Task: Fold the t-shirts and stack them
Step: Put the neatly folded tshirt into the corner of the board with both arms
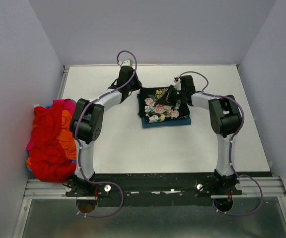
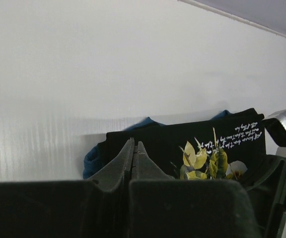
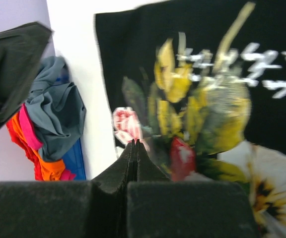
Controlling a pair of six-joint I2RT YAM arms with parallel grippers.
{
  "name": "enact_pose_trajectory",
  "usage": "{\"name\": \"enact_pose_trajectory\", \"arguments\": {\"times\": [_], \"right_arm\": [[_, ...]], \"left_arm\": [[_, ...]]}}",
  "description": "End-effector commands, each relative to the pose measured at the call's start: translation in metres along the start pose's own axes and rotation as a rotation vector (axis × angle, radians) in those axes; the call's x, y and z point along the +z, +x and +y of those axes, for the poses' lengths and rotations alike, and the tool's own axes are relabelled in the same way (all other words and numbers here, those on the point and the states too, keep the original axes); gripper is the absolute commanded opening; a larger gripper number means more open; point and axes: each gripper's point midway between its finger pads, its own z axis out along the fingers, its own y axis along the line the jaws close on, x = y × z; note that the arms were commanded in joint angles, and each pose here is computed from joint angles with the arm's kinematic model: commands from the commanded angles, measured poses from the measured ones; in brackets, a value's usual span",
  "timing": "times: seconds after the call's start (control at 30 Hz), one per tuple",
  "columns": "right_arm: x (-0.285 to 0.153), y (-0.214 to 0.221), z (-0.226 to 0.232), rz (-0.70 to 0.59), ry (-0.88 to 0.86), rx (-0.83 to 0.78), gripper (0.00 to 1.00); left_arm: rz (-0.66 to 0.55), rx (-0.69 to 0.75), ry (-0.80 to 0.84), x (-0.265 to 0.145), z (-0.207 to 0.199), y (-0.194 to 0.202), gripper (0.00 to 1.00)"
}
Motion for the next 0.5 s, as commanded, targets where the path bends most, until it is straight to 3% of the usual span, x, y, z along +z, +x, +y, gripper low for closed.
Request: {"name": "enact_pose_trajectory", "arguments": {"times": [0.0,0.23,0.47], "right_arm": [[-0.007,0.02,-0.037,0.01,0.085,0.077,0.01],[-0.053,0.052,-0.086,0.008,0.255,0.129,0.01],[-0.135,0.082,-0.124,-0.069,0.407,0.184,0.01]], "left_arm": [[-0.014,0.018,-0.01,-0.011,0.003,-0.007,0.0],[0.006,0.0,0.034,-0.025,-0.003,0.002,0.0],[0.074,-0.045,0.102,-0.031,-0.015,0.05,0.0]]}}
